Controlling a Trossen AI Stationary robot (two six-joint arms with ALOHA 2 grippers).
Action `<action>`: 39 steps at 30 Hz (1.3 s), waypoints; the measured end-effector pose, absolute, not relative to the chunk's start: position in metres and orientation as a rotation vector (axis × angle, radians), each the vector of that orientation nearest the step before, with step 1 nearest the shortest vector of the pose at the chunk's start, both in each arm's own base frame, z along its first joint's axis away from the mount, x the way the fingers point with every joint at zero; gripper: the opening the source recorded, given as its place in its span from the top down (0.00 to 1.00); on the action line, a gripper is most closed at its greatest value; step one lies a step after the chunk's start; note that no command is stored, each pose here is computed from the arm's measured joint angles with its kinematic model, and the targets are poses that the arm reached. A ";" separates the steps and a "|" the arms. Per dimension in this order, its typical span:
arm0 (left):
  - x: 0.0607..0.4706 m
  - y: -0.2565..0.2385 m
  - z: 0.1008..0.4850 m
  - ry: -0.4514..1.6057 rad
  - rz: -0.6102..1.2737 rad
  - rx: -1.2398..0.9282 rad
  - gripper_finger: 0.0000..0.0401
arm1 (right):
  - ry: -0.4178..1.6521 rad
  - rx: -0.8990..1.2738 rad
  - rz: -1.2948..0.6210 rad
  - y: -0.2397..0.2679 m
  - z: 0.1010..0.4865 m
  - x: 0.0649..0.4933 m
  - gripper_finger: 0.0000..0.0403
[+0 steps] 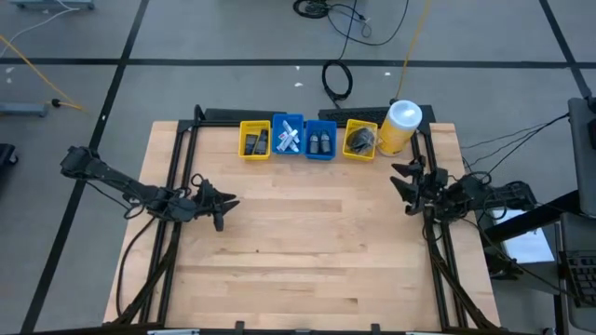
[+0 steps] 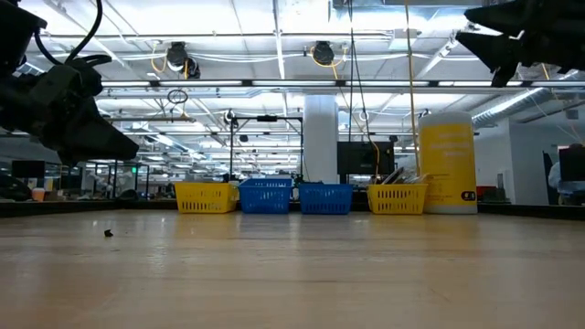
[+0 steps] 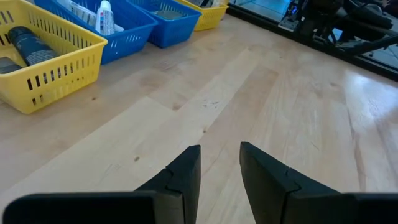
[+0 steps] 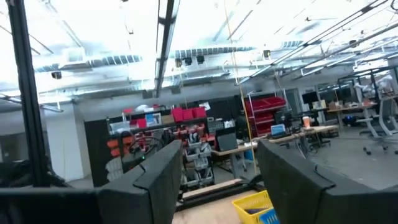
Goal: Pick & Place Travel size toiletries
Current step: Return to Home Position
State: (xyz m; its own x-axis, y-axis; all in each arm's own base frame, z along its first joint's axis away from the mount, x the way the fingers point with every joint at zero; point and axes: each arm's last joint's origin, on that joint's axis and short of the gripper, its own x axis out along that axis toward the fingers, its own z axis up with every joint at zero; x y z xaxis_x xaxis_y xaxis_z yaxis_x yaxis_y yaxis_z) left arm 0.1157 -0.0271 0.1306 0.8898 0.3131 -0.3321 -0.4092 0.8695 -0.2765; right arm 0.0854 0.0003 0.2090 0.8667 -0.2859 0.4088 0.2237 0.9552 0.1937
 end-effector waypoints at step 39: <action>0.116 -0.027 0.131 0.279 0.382 -0.352 0.72 | -0.437 0.134 -0.284 -0.001 0.208 0.086 0.50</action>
